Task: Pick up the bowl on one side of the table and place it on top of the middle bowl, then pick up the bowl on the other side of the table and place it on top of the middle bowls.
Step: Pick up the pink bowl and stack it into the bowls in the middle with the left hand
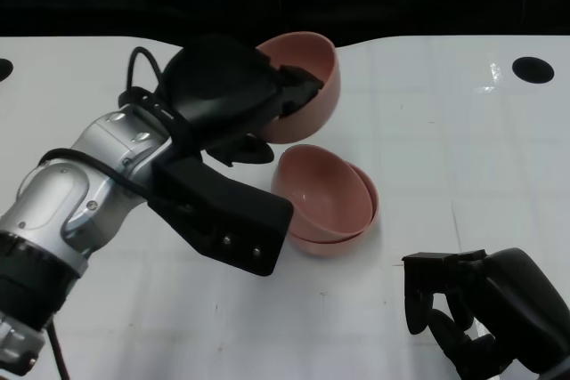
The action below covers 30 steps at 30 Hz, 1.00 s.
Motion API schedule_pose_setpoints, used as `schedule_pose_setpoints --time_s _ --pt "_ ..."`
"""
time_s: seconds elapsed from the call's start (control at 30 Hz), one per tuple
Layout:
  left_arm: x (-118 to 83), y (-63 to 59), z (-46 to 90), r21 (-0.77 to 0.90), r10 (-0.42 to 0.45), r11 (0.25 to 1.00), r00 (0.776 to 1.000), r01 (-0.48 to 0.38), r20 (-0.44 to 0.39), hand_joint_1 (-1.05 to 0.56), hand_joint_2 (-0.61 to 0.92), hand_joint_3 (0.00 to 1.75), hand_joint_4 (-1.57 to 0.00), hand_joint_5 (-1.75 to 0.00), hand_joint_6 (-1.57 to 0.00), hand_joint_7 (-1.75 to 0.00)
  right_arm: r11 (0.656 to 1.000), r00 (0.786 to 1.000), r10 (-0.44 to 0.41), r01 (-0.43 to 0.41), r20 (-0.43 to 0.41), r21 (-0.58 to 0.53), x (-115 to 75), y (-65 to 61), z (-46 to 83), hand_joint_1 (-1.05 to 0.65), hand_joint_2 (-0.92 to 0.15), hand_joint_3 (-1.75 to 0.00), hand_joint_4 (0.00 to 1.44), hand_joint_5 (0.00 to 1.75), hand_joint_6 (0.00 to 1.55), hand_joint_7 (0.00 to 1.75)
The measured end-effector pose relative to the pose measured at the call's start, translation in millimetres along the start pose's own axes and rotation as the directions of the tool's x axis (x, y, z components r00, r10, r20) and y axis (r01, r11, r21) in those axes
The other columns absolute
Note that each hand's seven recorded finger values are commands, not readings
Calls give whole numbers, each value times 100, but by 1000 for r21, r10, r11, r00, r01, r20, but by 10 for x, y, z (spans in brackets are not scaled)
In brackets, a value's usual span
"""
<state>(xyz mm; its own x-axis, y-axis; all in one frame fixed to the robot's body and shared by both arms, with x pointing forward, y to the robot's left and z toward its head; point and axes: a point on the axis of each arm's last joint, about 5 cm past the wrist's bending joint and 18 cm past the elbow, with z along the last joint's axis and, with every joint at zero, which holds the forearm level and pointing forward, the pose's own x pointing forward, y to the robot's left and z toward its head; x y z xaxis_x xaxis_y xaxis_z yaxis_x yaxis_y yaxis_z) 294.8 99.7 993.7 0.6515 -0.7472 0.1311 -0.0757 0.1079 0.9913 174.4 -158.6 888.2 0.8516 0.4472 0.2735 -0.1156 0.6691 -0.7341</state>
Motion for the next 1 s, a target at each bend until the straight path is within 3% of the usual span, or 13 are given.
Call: schedule_pose_setpoints --time_s 0.07,0.17,0.27,0.4,0.5,0.8,0.9,1.0 --pt "21 -27 15 -7 -25 1000 1000 25 12 -33 73 39 -86 -175 -96 -83 1000 1000 2 -2 1 0 0 4 2 -4 -14 -161 100 175 84 159" --pt "61 -57 34 -15 -60 998 997 61 37 -31 73 34 -88 -175 -102 -74 1000 1000 3 -3 1 0 2 6 3 -4 -14 -161 100 175 84 159" --pt "97 -81 47 -19 -81 996 995 82 61 -29 73 35 -90 -175 -106 -75 1000 1000 3 -3 0 0 6 7 4 -5 -13 -161 100 175 84 158" --pt "123 -112 43 -20 -105 994 992 107 72 -26 71 45 -91 -175 -95 -101 1000 1000 7 -7 0 -8 8 9 4 -6 -13 -161 99 175 84 157" --pt "155 -112 52 -10 -132 991 988 134 79 -26 71 48 -91 -175 -89 -110 1000 1000 12 -12 3 -16 9 15 6 -6 -12 -161 100 175 85 157" --pt "210 -122 112 -9 -225 974 971 226 86 -28 71 46 -87 -175 -88 -97 1000 1000 14 -14 3 -17 14 19 9 -6 -12 -161 99 175 84 155" --pt "214 -129 119 -5 -233 972 969 234 84 -29 70 42 -87 -175 -87 -97 1000 1000 15 -15 -2 -21 16 19 9 -5 -11 -160 99 175 85 156" --pt "225 -144 140 -2 -237 971 967 238 91 -30 75 30 -86 -175 -89 -83 1000 1000 16 -16 -1 -22 16 20 9 -5 -12 -160 99 175 85 156"
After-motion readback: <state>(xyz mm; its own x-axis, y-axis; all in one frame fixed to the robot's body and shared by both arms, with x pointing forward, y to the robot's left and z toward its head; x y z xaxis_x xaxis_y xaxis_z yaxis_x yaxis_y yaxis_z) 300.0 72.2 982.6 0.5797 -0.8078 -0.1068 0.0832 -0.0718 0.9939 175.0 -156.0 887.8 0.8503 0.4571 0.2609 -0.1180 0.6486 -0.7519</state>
